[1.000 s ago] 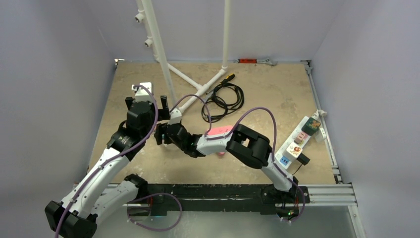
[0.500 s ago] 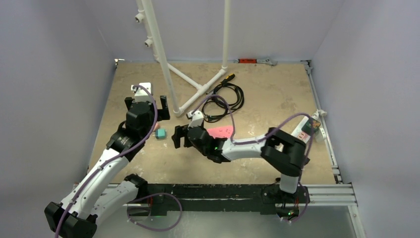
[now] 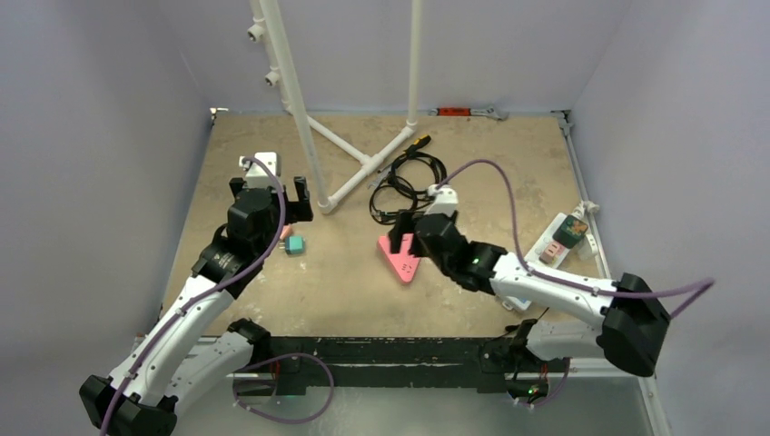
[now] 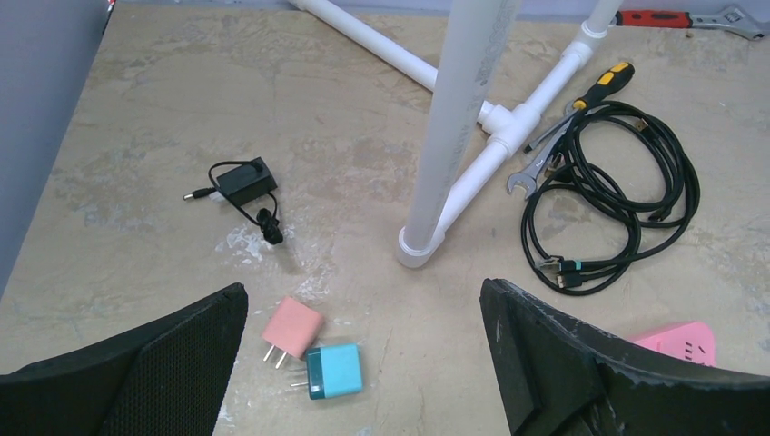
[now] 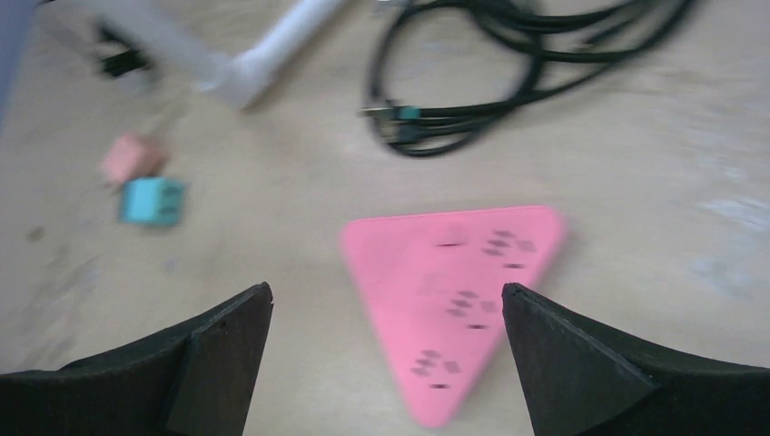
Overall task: Pull the plug off the socket
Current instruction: Place the plug at the center of the board, then move the socket to the center of the board.
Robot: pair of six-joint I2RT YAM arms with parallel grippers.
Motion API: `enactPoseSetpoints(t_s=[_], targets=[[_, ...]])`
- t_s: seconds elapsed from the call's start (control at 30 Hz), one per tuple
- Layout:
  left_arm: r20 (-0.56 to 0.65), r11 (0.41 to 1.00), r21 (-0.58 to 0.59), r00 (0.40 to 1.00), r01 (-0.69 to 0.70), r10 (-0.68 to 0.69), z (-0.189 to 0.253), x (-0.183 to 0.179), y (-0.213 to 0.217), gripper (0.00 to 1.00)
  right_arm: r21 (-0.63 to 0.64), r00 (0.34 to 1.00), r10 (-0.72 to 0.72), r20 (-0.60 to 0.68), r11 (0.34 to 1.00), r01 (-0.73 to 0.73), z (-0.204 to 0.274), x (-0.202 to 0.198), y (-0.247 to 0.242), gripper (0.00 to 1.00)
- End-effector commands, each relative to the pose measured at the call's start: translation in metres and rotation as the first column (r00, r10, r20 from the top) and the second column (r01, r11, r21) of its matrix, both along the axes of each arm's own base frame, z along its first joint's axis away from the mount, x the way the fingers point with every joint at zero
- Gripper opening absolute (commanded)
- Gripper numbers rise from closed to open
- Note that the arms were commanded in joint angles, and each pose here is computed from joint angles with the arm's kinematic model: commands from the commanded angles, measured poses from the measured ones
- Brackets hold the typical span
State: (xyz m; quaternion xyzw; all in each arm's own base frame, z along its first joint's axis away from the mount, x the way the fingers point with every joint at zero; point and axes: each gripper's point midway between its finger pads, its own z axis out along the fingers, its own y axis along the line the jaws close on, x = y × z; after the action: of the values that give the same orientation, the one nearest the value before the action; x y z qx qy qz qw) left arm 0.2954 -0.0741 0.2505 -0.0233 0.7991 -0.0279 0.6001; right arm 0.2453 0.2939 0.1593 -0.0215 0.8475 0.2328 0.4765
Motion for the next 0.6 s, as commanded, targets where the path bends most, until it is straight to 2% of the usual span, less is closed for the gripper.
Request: enactPoseSetpoints(t_s=[0.0,0.13,0.2,0.33,0.57], targets=[[0.026,0.999,-0.034,1.0,0.016,-0.015,0.007,0.0,-0.003,0.99,-0.151,0.959,-0.274,-0.069,0.953,0.261,-0.026,0.017,-0.097,0.99],[0.031,0.999,-0.038,0.999,0.027,-0.025,0.009,-0.001,-0.005,0.99,-0.161,0.903,-0.427,-0.042,0.895,0.416,-0.018,0.047,-0.154,0.99],[0.033,0.999,-0.041,0.999,0.035,-0.034,0.01,-0.002,-0.006,0.99,-0.171,0.854,-0.519,-0.03,0.845,0.507,-0.017,0.064,-0.187,0.99],[0.03,0.997,-0.054,0.998,0.057,-0.056,0.008,-0.003,-0.01,0.99,-0.158,0.714,-0.699,-0.017,0.707,0.689,-0.013,0.084,-0.261,0.99],[0.014,0.995,-0.061,0.997,0.081,-0.08,0.005,-0.002,-0.016,0.99,-0.183,0.449,-0.893,0.031,0.436,0.881,-0.005,0.064,-0.359,0.99]])
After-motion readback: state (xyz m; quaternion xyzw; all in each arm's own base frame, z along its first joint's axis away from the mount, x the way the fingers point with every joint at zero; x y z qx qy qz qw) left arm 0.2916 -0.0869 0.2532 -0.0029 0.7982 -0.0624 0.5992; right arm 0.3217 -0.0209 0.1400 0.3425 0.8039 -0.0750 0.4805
